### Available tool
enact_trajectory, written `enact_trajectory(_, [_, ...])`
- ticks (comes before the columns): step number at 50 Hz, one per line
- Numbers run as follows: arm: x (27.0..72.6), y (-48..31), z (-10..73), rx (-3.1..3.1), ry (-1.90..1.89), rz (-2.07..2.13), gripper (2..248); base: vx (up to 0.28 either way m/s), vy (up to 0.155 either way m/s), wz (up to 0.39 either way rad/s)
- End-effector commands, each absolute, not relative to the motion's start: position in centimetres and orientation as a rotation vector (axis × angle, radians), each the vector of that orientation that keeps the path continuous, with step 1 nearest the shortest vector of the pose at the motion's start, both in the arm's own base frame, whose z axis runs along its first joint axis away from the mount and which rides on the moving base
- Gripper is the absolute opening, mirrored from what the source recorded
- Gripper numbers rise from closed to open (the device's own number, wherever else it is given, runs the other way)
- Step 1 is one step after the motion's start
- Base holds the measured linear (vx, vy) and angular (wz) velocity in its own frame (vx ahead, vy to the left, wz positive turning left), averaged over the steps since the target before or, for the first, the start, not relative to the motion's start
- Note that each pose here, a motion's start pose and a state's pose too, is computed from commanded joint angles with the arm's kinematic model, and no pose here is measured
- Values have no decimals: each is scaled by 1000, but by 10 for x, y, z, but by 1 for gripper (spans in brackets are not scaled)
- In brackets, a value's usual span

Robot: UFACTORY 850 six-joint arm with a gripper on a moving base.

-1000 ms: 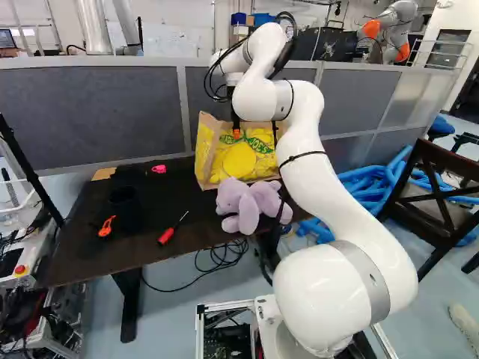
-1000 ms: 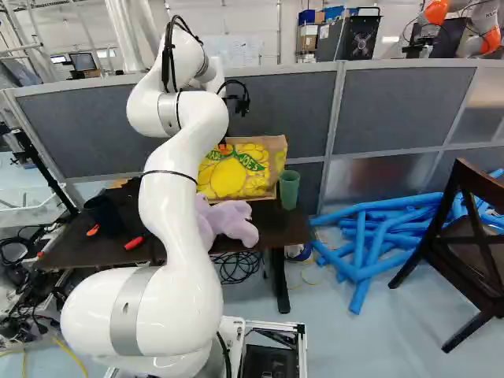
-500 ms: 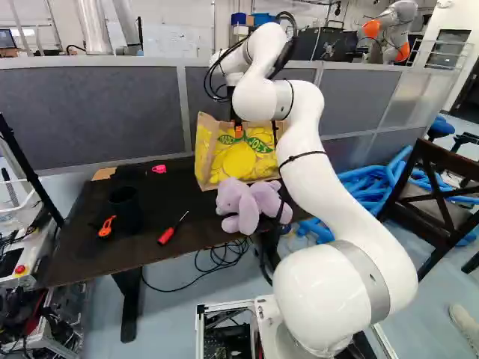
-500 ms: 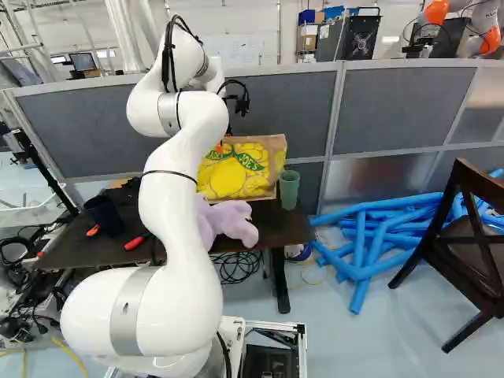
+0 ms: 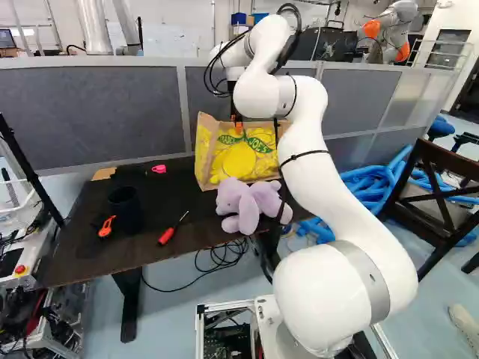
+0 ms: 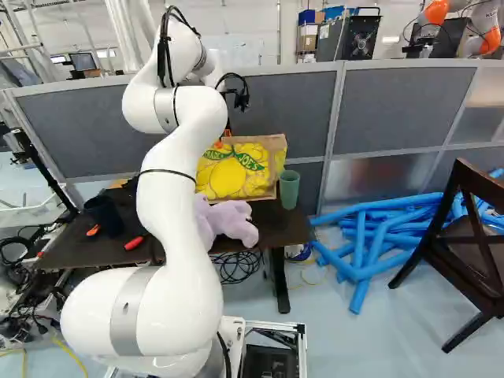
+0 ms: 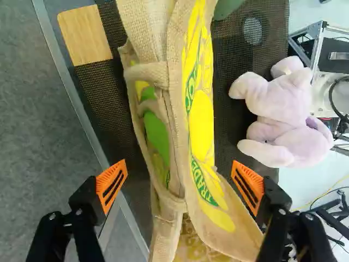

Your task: Pick up the bag on the ground and place it on the table

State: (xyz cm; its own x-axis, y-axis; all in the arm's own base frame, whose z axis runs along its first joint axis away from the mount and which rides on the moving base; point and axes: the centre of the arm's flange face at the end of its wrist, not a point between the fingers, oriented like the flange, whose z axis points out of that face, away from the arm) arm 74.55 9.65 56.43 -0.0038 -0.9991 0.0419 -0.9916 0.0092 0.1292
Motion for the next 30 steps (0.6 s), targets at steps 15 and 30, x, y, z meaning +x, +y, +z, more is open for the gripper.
enact_trajectory(15, [735,95,589,2129,-2144,-91,247,0,0,0])
enact_trajectory(30, [721,94,615,2127,-2141,-95,247,0,0,0])
